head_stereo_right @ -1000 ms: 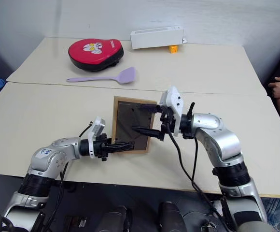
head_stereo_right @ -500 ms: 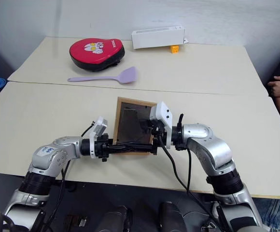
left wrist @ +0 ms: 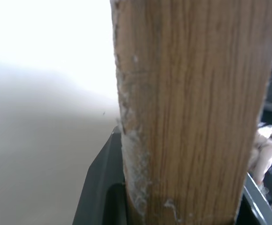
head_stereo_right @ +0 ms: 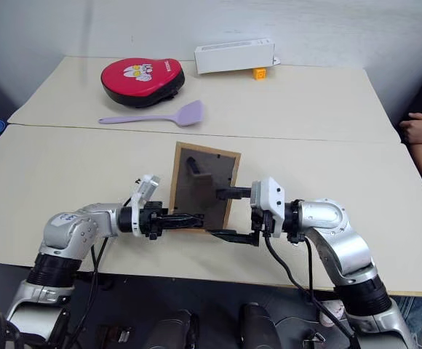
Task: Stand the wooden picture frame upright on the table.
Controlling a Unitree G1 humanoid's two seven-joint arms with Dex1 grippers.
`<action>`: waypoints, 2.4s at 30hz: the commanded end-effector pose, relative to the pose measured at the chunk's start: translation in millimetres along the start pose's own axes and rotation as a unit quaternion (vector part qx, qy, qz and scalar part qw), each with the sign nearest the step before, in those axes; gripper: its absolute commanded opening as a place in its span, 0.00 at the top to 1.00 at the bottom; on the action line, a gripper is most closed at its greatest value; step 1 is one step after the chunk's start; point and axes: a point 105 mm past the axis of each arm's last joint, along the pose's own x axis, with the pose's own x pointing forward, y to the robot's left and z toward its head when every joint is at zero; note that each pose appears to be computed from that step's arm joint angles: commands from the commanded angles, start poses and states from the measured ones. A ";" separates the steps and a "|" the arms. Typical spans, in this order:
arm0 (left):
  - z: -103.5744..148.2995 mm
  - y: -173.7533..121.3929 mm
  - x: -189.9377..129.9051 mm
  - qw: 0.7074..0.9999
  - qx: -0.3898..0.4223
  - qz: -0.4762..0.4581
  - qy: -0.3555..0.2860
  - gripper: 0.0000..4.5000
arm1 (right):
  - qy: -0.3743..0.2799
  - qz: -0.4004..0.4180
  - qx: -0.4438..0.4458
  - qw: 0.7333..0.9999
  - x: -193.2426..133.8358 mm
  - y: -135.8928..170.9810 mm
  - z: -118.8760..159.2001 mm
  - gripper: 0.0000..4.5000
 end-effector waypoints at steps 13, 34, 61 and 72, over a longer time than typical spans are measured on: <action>13.6 -26.1 -12.9 0.957 -0.274 -0.065 0.065 0.74 | 0.075 -0.043 -0.474 0.876 -36.6 -42.0 12.1 0.10; 22.6 -43.5 -0.1 0.930 -0.342 -0.118 0.062 0.74 | 0.015 -0.110 -0.579 0.808 11.5 -50.6 0.5 0.67; 35.5 -7.3 -104.9 0.974 -0.160 0.147 -0.064 0.28 | -0.009 -0.147 -0.545 0.825 -17.8 -40.9 7.4 0.72; 57.4 -31.5 -103.5 0.913 0.354 0.171 -0.105 0.00 | -0.023 -0.209 0.128 0.969 -60.9 -55.5 -13.7 0.72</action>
